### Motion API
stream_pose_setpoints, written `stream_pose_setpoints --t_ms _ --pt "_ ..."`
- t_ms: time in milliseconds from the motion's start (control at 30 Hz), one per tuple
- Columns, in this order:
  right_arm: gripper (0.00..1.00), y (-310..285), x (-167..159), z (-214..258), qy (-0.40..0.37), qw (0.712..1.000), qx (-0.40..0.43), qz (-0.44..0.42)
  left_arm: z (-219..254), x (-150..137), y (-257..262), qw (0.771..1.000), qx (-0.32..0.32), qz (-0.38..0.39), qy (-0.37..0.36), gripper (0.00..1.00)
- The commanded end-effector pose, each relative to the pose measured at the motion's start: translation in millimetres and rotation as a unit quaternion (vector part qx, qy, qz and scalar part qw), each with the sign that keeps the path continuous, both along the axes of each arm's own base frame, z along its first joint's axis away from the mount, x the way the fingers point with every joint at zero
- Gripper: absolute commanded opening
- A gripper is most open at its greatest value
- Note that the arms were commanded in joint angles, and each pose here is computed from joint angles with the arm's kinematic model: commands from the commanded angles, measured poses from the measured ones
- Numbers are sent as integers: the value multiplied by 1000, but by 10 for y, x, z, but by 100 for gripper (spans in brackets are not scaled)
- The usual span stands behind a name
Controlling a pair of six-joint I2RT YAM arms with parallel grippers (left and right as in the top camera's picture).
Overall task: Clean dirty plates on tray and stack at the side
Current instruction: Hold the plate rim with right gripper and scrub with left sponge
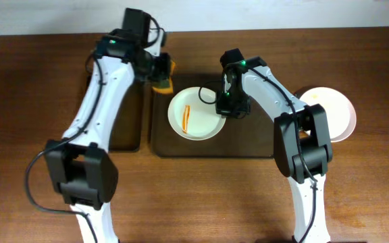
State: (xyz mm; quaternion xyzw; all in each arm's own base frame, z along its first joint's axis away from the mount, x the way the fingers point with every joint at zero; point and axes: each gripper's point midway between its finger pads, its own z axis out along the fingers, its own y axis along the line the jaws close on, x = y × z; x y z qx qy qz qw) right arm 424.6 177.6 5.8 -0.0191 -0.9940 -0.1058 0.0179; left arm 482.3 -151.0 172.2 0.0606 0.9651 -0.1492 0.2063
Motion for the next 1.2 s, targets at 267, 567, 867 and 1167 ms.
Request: stream_pose_setpoints --t_ms 267,567,867,1167 --pt "4 -250 181 -273 -21 989 145 16 -1465 -153 -705 989 24 -95 108 0" --pt "4 -241 207 -334 -33 988 147 18 -1846 -652 -1480 955 -134 -131 228 0" --pt "4 -242 198 -334 -31 989 147 18 -2157 -546 -107 954 78 80 277 0" --pt "4 -249 164 -364 -26 989 146 17 -2021 203 -128 955 213 206 35 0"
